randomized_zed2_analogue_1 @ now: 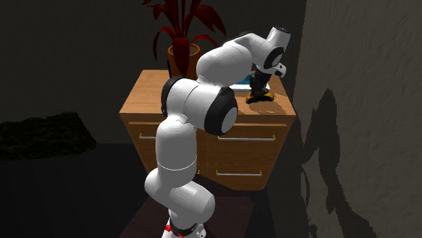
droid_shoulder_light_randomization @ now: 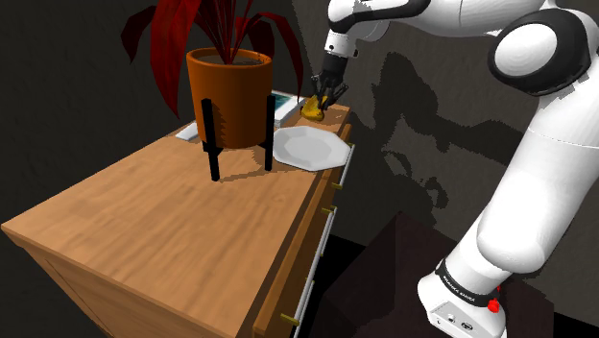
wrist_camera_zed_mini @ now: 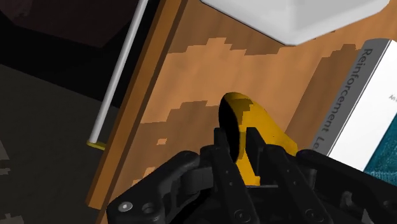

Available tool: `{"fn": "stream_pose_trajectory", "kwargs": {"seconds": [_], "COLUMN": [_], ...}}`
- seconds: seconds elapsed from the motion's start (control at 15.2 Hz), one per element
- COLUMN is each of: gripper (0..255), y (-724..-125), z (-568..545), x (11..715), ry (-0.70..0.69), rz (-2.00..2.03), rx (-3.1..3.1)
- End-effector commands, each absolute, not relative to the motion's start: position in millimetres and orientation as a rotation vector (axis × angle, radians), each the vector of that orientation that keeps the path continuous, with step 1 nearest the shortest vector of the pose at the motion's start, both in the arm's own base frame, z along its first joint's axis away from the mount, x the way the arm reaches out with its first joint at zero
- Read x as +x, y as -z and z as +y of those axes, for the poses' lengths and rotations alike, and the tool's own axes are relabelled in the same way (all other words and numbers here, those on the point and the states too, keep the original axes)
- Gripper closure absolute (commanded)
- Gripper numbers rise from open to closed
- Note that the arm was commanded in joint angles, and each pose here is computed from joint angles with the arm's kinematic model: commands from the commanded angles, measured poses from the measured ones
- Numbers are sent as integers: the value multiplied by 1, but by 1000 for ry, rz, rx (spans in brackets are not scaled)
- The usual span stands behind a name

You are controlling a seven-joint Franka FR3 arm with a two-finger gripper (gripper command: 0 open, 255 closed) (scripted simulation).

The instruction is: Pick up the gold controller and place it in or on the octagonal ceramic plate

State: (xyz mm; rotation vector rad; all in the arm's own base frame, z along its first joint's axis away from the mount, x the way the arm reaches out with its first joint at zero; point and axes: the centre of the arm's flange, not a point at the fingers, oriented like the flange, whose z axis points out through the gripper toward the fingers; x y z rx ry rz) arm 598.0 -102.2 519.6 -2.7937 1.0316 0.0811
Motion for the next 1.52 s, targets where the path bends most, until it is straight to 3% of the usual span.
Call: {"fn": "stream_pose_trajectory", "kwargs": {"seconds": [0.0,0.26,0.33,0.46,0.53,1.45], "gripper": [255,255,0,0,0,0], "y": [-526,-536,-536,-512,-509,-473], "z": [-103,-103,-103,-102,-103,-94], "x": [598,598,598,520,514,530], "ry": [-91,-90,-90,452,493,493], "rz": [1034,1034,1034,607,572,572], "rx": [-2795,-2795,-2795,-2749,-2740,-2740]}}
